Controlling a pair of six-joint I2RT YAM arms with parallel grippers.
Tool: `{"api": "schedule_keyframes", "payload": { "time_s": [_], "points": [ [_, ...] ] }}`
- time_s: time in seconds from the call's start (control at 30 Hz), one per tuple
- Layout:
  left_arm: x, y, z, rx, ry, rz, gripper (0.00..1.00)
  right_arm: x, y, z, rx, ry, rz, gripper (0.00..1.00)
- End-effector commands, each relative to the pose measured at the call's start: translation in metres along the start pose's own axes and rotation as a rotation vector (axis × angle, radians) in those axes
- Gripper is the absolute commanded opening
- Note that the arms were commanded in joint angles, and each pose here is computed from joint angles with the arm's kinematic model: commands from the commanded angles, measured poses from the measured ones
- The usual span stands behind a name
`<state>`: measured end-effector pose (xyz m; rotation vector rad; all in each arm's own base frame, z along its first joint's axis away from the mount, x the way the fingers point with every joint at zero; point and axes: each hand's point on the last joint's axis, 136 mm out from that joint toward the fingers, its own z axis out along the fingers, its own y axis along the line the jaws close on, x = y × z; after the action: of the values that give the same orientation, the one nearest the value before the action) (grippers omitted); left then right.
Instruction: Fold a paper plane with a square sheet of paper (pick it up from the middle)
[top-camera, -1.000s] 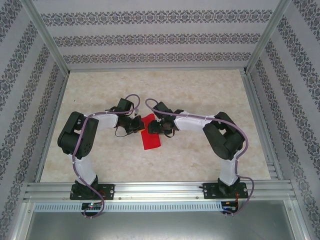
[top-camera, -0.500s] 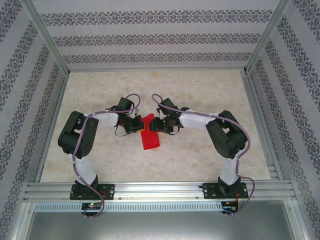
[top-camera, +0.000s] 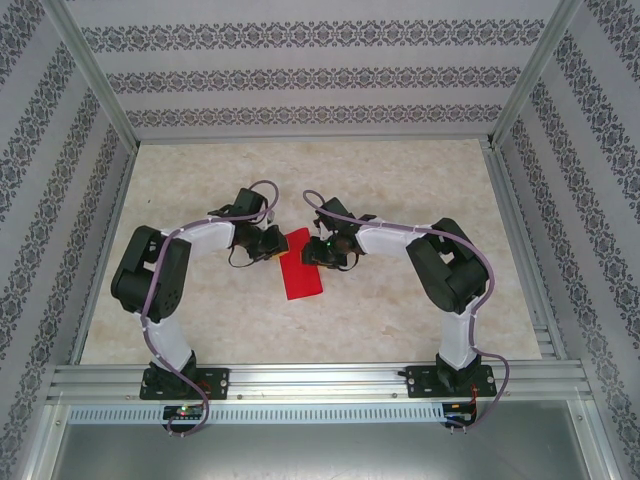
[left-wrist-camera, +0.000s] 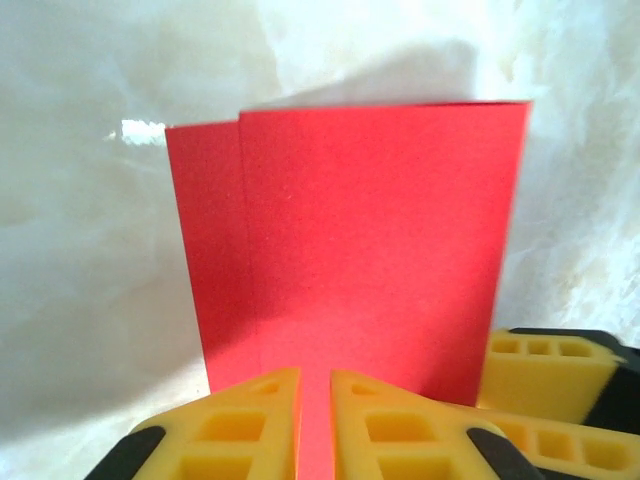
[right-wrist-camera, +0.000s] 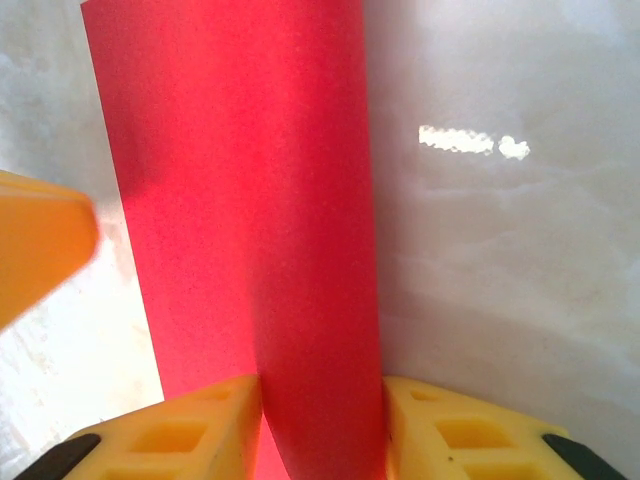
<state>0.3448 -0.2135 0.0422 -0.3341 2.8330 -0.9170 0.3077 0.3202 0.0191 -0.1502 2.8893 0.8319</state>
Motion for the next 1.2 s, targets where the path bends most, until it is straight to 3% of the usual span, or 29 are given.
{"api": "schedule_keyframes", "payload": {
  "time_s": [0.0,0.47,1.17],
  "points": [
    [-0.012,-0.003,-0.017,-0.01,-0.088,-0.029,0.17,0.008,-0.021,0.015,0.097,0.025,-0.011,0.37],
    [-0.019,0.029,-0.031,-0.039,-0.134,-0.104,0.16,0.021,-0.042,0.036,0.302,0.083,-0.05,0.42],
    [-0.018,0.033,-0.026,-0.047,-0.106,-0.091,0.14,0.031,-0.046,0.048,0.354,0.135,-0.108,0.46]
  ]
}}
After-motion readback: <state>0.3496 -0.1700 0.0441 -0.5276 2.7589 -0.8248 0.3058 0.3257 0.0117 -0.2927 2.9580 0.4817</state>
